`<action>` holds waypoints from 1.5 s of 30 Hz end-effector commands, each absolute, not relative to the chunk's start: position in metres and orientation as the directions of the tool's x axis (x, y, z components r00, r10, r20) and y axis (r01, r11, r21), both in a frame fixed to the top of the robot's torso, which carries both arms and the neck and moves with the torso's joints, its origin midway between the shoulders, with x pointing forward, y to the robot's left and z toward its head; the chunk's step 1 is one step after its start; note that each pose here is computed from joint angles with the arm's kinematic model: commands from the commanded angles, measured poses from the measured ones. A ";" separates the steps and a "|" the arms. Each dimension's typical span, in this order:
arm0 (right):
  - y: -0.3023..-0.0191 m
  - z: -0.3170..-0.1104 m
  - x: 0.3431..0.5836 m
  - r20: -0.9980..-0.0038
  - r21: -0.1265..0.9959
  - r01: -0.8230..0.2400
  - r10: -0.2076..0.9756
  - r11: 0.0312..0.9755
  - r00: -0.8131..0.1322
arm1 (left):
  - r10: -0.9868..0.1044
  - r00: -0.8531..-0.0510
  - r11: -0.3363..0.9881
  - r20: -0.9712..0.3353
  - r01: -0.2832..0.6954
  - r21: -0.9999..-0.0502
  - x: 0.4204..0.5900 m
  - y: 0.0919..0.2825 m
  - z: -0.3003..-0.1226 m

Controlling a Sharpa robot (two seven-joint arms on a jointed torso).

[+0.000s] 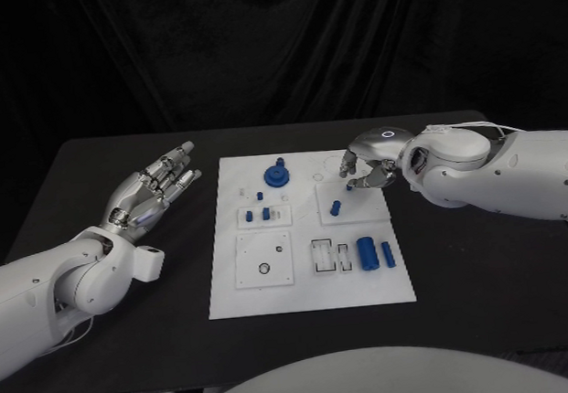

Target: Assemble the parts on the task board

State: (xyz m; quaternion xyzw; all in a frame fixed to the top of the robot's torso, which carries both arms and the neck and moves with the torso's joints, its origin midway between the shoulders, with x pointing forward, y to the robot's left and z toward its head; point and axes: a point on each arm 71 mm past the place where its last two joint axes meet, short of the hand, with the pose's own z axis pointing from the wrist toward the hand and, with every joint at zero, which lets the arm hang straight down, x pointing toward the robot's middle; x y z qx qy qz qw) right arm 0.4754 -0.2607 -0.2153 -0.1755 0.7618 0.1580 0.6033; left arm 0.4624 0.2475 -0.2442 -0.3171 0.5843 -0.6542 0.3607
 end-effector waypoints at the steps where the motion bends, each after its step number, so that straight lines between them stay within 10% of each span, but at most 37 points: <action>1: -0.263 -0.219 0.475 -0.971 0.018 -0.441 -0.089 0.897 -0.220 | -0.835 -0.550 -0.163 0.011 0.228 -0.960 0.460 0.247 -0.233; 45: -0.262 -0.245 0.478 -0.967 0.066 -0.439 -0.051 0.896 -0.249 | -0.819 -0.573 -0.159 0.028 0.179 -0.971 0.463 0.247 -0.239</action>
